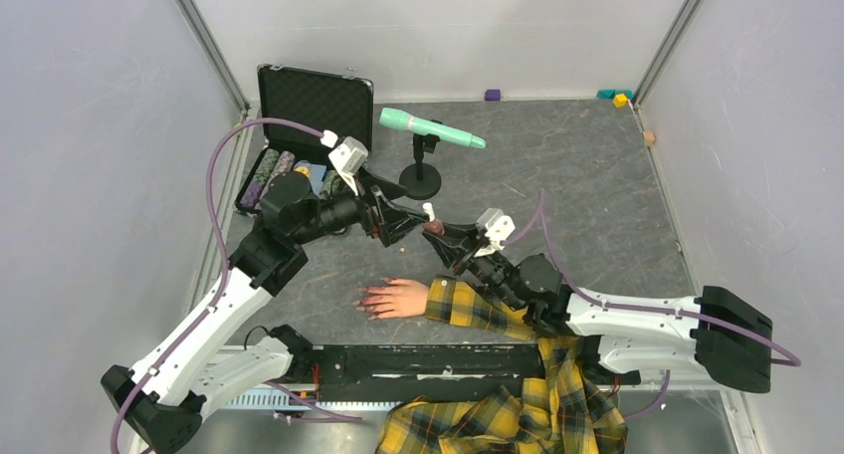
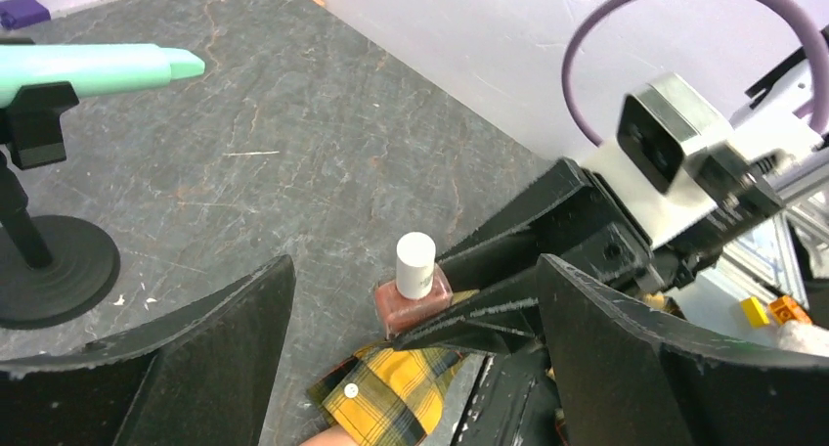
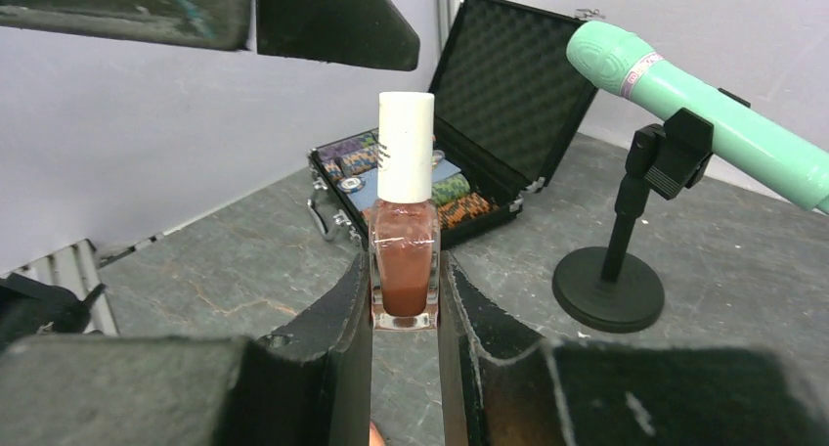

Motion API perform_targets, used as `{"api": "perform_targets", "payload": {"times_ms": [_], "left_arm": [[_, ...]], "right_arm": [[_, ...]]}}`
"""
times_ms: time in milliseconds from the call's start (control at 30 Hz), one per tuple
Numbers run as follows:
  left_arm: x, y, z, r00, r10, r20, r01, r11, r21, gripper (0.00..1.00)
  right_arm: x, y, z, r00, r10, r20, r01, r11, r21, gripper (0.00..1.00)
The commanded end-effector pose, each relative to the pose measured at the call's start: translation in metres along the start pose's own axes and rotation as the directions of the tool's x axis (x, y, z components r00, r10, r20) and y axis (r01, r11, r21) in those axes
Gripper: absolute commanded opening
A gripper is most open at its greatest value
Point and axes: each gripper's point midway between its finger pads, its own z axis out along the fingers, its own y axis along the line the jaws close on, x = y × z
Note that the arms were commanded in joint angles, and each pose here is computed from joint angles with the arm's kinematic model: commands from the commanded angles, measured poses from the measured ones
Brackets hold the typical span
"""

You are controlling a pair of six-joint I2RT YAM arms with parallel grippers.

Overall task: Paint the nails
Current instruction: Screw the nail polish bottle.

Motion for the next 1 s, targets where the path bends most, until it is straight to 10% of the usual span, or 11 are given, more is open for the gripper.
{"api": "perform_targets", "payload": {"times_ms": [0, 500, 967], "left_arm": [[-0.015, 0.003, 0.004, 0.996, -0.058, 0.063, 0.058, 0.998, -0.003, 0.93], [-0.005, 0.0, 0.016, 0.992, -0.125, 0.011, 0.125, 0.99, 0.059, 0.83], [0.008, 0.005, 0.025, 0.985, -0.165, -0.05, 0.168, 0.984, 0.064, 0.44]], "right_arm": [[-0.03, -0.006, 0.015, 0.997, -0.057, 0.054, 0.051, 0.992, 0.113, 0.0], [-0.024, 0.012, 0.03, 0.994, -0.107, -0.006, 0.107, 0.99, 0.095, 0.0], [-0.024, 0.014, 0.03, 0.993, -0.117, -0.01, 0.117, 0.989, 0.095, 0.0]]}}
